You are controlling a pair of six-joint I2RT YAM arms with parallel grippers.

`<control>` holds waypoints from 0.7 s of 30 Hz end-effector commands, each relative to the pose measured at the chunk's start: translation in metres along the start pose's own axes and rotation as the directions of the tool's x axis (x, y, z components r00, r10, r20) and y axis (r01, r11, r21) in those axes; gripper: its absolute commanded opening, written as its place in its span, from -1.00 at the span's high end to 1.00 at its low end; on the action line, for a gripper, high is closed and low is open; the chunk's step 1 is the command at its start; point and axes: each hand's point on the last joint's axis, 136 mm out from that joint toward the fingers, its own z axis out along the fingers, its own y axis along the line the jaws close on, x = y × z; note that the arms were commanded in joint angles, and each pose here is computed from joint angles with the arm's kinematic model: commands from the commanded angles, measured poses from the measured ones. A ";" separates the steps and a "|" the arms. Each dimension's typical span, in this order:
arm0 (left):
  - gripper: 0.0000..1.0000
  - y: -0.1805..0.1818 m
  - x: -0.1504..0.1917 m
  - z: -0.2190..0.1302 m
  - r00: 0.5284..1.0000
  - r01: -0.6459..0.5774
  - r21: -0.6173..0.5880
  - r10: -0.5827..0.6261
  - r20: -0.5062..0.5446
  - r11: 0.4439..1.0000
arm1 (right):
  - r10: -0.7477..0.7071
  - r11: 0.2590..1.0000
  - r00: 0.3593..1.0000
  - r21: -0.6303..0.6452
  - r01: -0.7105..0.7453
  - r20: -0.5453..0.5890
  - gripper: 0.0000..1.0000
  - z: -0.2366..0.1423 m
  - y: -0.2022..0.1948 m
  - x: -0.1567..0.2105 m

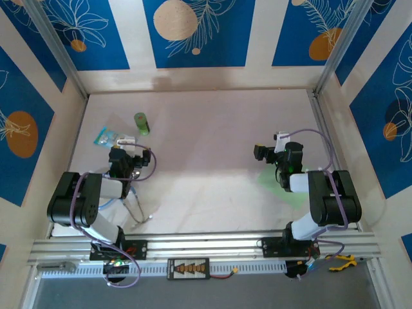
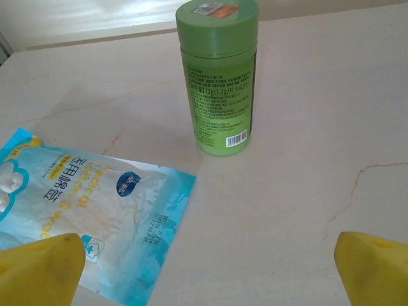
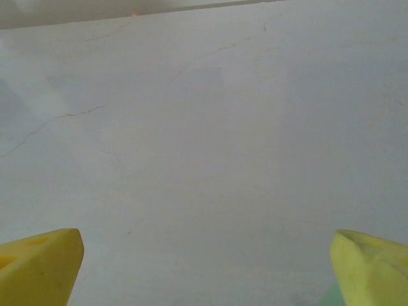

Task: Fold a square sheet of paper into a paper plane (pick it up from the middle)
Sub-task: Move a square sheet of paper to the center of the table.

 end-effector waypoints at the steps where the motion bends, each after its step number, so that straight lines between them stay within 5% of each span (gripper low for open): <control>1: -1.00 -0.004 -0.007 0.003 1.000 -0.017 0.024 0.016 0.016 1.000 | -0.001 1.000 0.999 -0.003 0.001 0.037 -0.98 0.001 -0.001 -0.013; 21: -1.00 -0.004 -0.007 0.003 1.000 -0.017 0.024 0.017 0.017 1.000 | 0.006 1.000 0.999 -0.010 -0.006 0.036 -0.98 0.001 -0.001 -0.013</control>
